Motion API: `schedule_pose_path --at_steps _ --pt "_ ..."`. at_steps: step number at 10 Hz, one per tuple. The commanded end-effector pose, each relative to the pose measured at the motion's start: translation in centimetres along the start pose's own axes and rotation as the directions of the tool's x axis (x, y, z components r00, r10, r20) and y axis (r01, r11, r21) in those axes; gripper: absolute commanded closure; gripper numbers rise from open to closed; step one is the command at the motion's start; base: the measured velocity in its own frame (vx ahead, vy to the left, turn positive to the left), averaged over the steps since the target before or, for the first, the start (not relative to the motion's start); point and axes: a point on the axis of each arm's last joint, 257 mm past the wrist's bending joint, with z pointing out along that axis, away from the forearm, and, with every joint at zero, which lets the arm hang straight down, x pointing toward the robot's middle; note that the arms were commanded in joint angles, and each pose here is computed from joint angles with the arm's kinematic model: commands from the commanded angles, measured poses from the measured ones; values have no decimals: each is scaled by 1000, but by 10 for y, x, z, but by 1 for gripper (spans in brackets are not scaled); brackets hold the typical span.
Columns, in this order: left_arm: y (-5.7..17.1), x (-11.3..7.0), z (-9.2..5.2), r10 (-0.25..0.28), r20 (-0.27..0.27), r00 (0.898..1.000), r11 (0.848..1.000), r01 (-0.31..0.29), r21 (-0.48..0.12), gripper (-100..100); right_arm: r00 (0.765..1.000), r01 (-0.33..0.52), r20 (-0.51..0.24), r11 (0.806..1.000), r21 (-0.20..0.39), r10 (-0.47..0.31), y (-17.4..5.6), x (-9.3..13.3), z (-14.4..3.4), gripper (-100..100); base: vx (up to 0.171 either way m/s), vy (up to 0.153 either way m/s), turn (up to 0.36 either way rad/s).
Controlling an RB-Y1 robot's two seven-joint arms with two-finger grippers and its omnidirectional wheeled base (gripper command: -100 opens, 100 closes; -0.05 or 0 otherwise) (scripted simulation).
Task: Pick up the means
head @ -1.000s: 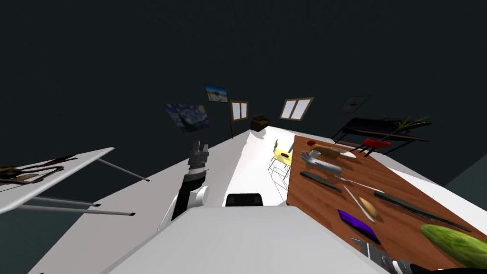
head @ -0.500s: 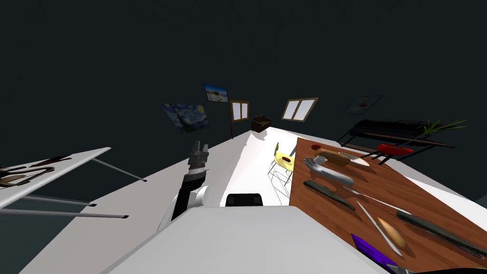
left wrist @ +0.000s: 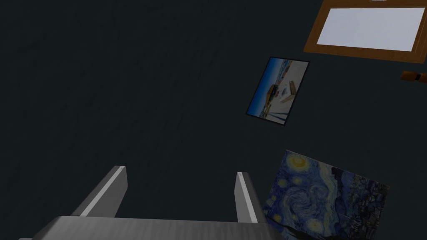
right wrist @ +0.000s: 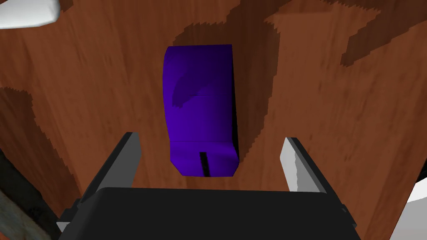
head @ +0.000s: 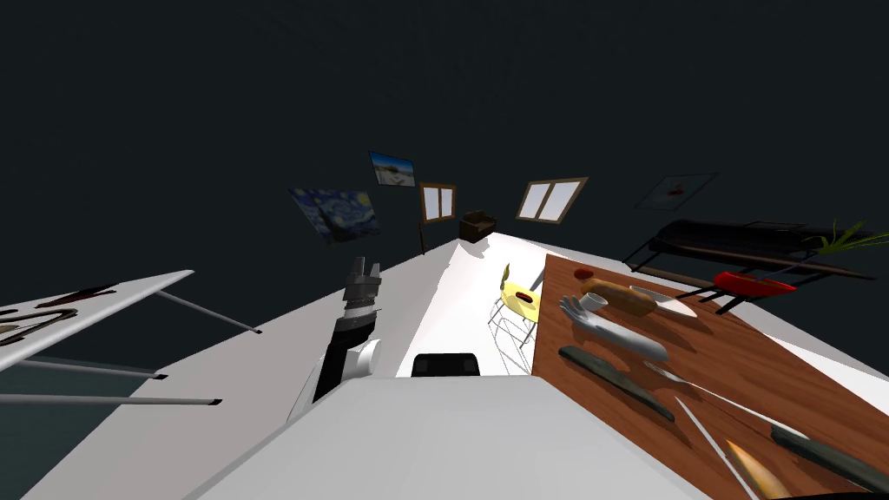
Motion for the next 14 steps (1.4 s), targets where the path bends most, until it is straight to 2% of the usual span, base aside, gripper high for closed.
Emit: schedule_pose_path --at_steps 1,4,5,6,9,10,11,12,14 --pt "0 0 0 0 0 1000 1000 0 0 0 1000 17 -2 1000 -20 -17 15 -3 11 -100 103 -109 30" --pt "0 0 0 0 0 1000 1000 0 0 0 1000 15 -2 1000 -18 -15 14 -4 11 -100 3 -25 0" --pt "0 0 0 0 0 1000 1000 0 0 0 1000 16 -2 1000 -19 -16 14 -4 11 0 0 0 0" --pt "0 0 0 0 0 1000 1000 0 0 0 1000 8 -3 1000 -20 -8 26 -7 22 -100 -9 -38 59" --pt "0 0 0 0 0 1000 1000 0 0 0 1000 5 -4 1000 -21 -5 31 -8 26 -100 -2 -38 21" --pt "0 0 0 0 0 1000 1000 0 0 0 1000 0 -5 1000 -22 0 38 -11 33 -100 -2 -28 36" --pt "0 0 0 0 0 1000 1000 0 0 0 1000 1 -4 1000 -22 -1 35 -10 30 -100 -1 -15 10" --pt "0 0 0 0 0 1000 1000 0 0 0 1000 2 -4 1000 -22 -2 35 -10 31 100 -1 -1 -10" --pt "0 0 0 0 0 1000 1000 0 0 0 1000 2 -4 1000 -24 -2 36 -10 31 100 0 0 0"
